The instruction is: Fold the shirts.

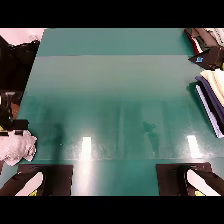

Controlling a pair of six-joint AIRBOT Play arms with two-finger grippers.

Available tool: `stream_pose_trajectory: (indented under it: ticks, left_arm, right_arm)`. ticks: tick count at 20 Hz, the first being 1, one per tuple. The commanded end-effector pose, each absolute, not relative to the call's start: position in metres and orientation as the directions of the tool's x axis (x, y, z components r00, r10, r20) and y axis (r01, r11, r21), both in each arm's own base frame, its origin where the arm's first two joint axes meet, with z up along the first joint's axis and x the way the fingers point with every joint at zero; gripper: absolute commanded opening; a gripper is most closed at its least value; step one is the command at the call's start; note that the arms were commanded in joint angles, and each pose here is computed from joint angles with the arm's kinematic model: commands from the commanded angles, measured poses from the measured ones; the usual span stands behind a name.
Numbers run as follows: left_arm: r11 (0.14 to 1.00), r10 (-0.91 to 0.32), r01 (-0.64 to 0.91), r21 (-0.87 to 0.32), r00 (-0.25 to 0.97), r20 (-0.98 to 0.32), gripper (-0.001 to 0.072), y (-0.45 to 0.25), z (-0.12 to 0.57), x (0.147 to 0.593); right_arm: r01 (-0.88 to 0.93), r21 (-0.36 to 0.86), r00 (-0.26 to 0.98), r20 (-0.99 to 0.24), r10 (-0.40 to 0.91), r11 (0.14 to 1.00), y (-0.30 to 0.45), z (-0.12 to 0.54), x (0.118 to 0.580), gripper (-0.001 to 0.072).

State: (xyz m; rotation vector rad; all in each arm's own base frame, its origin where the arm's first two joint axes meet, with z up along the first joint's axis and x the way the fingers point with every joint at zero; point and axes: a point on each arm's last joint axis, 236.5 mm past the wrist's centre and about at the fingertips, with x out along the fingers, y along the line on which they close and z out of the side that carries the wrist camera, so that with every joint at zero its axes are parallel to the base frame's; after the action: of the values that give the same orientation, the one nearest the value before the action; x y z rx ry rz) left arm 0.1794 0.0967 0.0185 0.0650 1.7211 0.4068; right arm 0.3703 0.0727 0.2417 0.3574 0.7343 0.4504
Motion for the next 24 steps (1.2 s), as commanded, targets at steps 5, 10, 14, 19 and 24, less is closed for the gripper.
stream_pose_trajectory:
  ticks: [5,10,14,19,24]
  left_arm:
    - [0.907,0.258,-0.277,0.316,-0.225,-0.94,0.0529,0.125,-0.027,0.156]
    - [0.915,0.232,-0.262,0.308,-0.286,-0.93,0.0206,0.119,-0.051,0.134]
    - [0.926,0.2,-0.281,0.252,-0.202,-0.959,0.0024,0.113,-0.035,0.161]
    - [0.965,-0.139,-0.172,-0.2,0.315,-0.939,0.0024,0.034,0.091,0.286]
    - [0.817,-0.57,0.322,-0.479,0.579,-0.583,0.0023,-0.092,0.271,0.319]
  right_arm:
    - [-0.269,0.461,0.652,-0.559,0.512,0.845,0.073,0.241,0.369,0.0018]
    - [-0.272,0.465,0.64,-0.567,0.519,0.843,0.075,0.239,0.366,0.0018]
    - [-0.273,0.465,0.638,-0.568,0.521,0.842,0.075,0.24,0.366,0.0018]
    - [-0.265,0.462,0.687,-0.525,0.502,0.847,0.071,0.25,0.377,0.0018]
    - [-0.256,0.5,0.744,-0.444,0.499,0.827,0.067,0.271,0.387,0.0018]
